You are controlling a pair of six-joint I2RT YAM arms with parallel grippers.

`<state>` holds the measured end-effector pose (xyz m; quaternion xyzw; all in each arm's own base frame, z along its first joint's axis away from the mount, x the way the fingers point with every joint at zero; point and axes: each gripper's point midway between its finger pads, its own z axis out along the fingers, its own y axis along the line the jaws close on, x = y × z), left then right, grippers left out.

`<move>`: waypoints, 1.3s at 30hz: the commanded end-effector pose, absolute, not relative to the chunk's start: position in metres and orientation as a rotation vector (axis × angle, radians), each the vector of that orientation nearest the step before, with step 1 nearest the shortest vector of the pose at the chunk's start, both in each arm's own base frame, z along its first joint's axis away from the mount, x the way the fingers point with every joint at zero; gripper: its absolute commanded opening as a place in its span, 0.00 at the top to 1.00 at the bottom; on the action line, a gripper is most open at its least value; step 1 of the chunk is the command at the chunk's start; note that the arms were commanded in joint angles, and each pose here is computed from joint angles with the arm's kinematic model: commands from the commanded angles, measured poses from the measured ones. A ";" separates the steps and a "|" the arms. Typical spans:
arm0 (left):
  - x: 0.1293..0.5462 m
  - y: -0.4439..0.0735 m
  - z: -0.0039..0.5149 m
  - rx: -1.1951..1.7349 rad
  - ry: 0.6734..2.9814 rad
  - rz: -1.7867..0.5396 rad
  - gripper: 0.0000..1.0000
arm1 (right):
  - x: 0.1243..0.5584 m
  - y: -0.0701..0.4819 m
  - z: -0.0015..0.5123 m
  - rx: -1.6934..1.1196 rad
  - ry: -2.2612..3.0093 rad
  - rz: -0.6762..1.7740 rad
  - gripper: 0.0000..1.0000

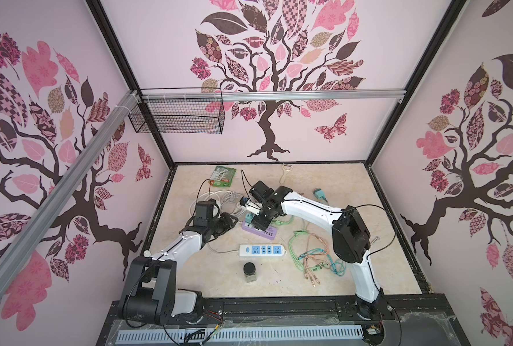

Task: Insert the plug
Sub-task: 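Push the light green charger down into the purple strip socket with the right gripper, then open the right gripper and lift it off the plugged-in charger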

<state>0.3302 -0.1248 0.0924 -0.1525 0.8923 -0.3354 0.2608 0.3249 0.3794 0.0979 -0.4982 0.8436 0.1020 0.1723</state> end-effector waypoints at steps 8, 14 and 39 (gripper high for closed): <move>0.320 -0.116 0.103 -0.405 2.389 -0.880 0.56 | 0.286 0.366 0.131 -1.409 2.405 0.437 0.30; 0.315 -0.115 0.114 -0.390 2.377 -0.870 0.55 | 0.266 0.365 0.146 -1.426 2.362 0.561 0.27; 0.294 -0.113 0.137 -0.338 2.325 -0.888 0.43 | 0.219 0.332 0.195 -1.345 2.162 1.113 0.22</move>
